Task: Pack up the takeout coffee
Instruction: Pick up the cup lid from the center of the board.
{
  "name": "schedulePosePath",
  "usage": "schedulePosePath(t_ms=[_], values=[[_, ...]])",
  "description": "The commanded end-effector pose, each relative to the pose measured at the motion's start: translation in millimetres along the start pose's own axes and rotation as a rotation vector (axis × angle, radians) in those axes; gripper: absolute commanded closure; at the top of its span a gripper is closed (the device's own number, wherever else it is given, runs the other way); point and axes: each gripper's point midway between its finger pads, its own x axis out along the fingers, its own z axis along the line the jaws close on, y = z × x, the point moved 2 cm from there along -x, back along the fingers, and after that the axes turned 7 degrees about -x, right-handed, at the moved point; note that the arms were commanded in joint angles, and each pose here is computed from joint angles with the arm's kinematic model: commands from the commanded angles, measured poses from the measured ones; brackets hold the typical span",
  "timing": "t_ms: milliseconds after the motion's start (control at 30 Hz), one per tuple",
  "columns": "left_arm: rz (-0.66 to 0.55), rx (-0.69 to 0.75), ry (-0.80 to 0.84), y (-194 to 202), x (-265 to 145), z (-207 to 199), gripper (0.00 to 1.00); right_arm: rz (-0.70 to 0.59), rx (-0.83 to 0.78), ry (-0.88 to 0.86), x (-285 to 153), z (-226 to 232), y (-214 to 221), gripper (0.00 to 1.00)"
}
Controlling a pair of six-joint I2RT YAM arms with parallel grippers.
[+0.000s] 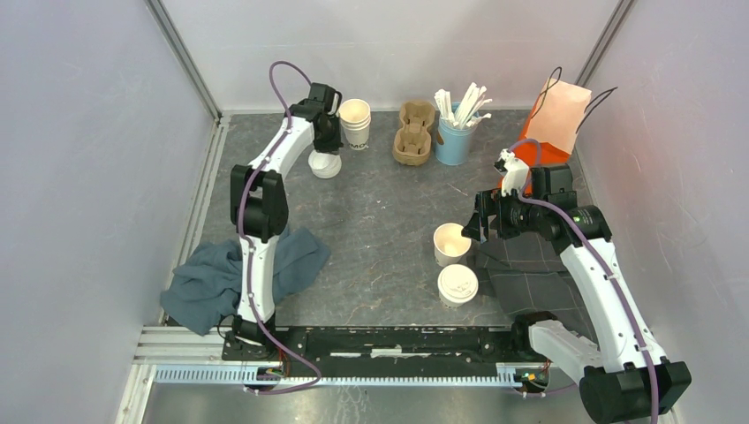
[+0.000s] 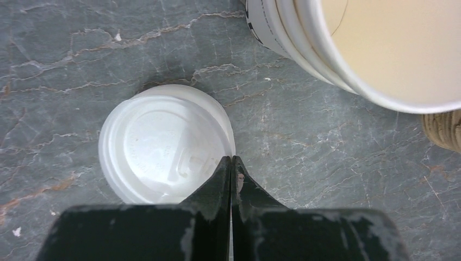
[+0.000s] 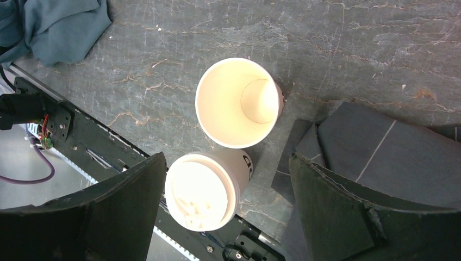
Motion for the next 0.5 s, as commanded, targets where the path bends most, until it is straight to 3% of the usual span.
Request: schedulePosePath(t_ms=[0,467], values=[[-0.126,0.024,0.002,-37,-45,-4,0.98,-0.042,-0.037,-0.015,0,2,-9,0.1],[-0.223,-0.052,-0.097,-47,-83,11,0.98,-0.047,-0.034,-0.023,1,3,-10,0.1]])
